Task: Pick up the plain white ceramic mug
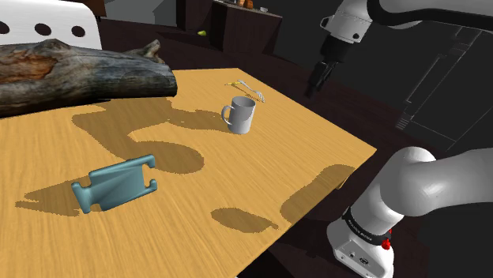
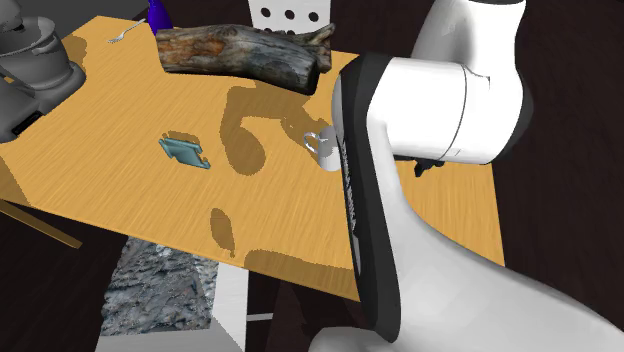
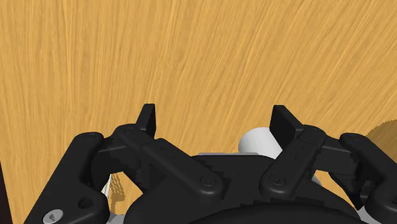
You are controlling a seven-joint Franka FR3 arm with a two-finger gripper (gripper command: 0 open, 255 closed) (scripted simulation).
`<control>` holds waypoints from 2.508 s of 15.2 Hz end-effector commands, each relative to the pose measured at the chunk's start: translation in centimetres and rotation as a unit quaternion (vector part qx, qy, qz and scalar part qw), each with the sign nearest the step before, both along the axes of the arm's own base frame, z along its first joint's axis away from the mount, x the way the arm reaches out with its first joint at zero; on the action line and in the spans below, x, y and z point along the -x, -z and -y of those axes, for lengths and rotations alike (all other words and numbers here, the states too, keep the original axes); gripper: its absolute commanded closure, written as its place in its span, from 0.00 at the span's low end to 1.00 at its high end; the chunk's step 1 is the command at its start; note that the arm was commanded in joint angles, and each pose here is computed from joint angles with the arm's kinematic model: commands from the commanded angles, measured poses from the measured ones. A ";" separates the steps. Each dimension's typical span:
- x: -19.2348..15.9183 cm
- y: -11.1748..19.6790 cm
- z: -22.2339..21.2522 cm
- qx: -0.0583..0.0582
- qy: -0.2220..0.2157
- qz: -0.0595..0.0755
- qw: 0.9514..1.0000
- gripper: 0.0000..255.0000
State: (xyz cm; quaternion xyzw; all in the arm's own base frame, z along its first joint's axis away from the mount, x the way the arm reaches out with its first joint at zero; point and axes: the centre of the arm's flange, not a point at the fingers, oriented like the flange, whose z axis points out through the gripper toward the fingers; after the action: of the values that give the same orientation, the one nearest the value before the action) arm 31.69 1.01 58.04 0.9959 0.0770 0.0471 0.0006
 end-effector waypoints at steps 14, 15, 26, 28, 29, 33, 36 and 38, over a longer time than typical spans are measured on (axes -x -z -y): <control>-12.7 5.8 -8.1 -0.019 -0.003 0.030 0.999 0.00; -13.7 6.2 -8.8 -0.021 -0.003 0.032 0.999 0.00; -14.8 10.7 -9.5 -0.022 -0.004 0.034 0.999 0.00; -14.8 10.6 -9.5 -0.022 -0.004 0.035 0.999 1.00; -14.8 10.6 -9.4 -0.022 -0.004 0.035 0.999 1.00; -14.7 10.6 -9.4 -0.022 -0.004 0.035 0.999 1.00; -14.8 10.7 -9.5 -0.022 -0.004 0.034 0.999 1.00; -14.8 9.6 -9.5 -0.022 -0.004 0.034 0.999 1.00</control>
State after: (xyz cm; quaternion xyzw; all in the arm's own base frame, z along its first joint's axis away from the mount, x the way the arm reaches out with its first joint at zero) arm 46.47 10.43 48.07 0.9932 0.0795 0.0832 -0.0191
